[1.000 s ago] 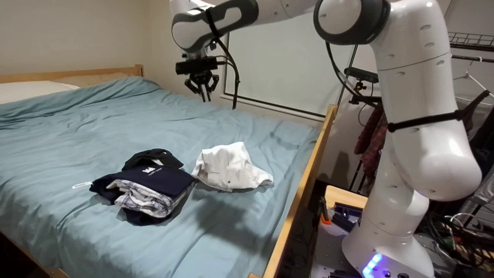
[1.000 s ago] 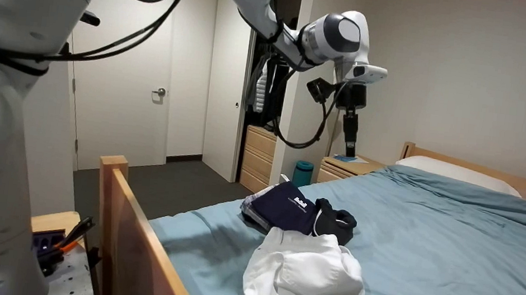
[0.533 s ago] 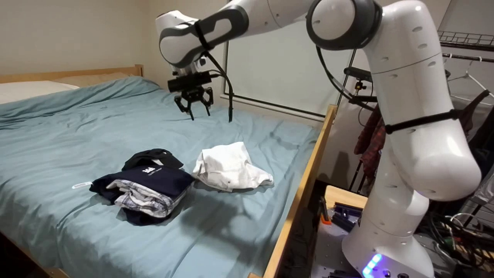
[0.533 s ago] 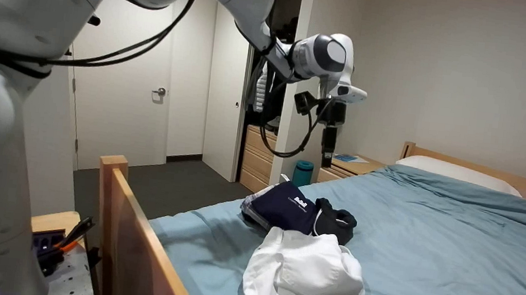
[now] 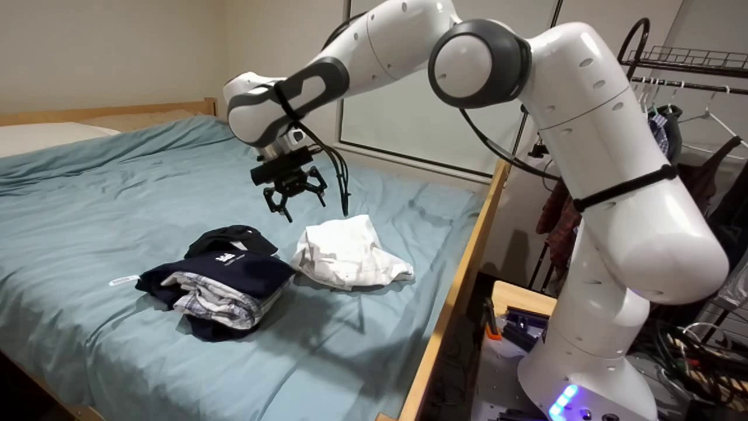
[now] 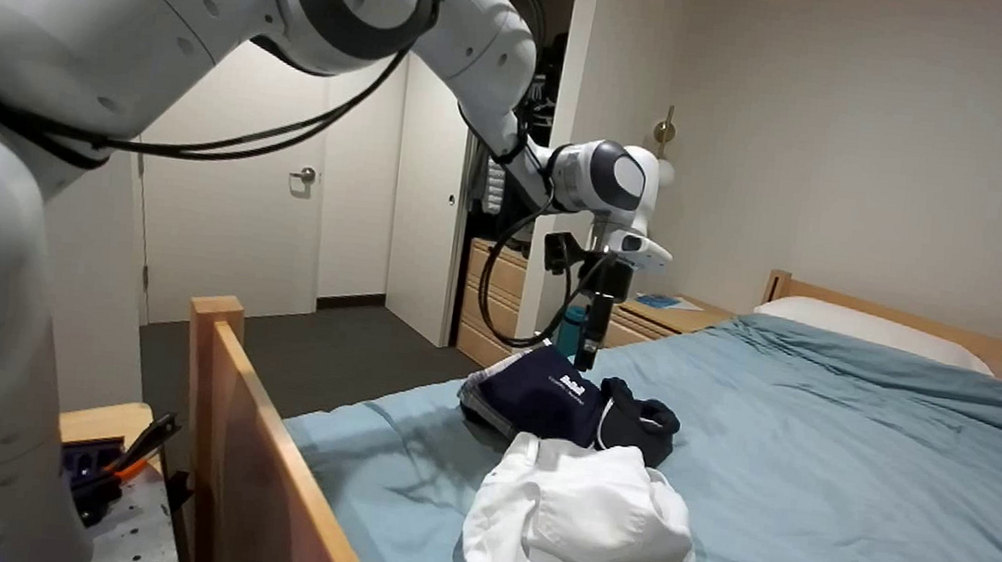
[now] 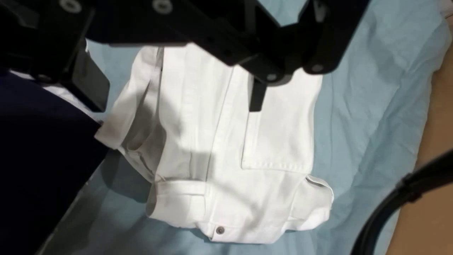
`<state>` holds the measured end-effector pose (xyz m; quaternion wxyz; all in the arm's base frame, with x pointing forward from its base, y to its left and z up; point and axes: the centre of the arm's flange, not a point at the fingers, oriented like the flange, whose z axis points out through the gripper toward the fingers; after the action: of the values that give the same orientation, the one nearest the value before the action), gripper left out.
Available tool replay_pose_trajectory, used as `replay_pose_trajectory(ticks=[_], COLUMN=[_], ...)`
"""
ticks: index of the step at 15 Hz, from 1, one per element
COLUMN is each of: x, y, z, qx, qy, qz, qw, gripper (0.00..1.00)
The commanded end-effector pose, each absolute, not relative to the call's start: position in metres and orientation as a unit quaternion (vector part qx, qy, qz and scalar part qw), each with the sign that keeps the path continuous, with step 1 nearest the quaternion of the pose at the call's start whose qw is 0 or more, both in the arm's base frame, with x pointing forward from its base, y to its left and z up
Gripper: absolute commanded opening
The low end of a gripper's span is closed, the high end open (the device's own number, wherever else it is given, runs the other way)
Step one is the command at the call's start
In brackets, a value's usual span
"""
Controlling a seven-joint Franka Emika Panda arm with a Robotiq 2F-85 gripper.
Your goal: Unfold the white shorts
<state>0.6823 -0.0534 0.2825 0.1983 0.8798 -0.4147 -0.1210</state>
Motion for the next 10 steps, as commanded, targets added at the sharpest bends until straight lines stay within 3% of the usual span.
replay_pose_trajectory(ticks=[1,7,10], x=[0.692,0.694,0.684], y=[-0.060,-0.060,-0.056], z=[0.266,0.232,0.228], qx=[0.867,0.866,0.862], qy=[-0.418,-0.425,-0.430], qz=[-0.173,-0.203,-0.192], qw=[0.208,0.168,0.186], gripper=[1.00,1.00,1.00])
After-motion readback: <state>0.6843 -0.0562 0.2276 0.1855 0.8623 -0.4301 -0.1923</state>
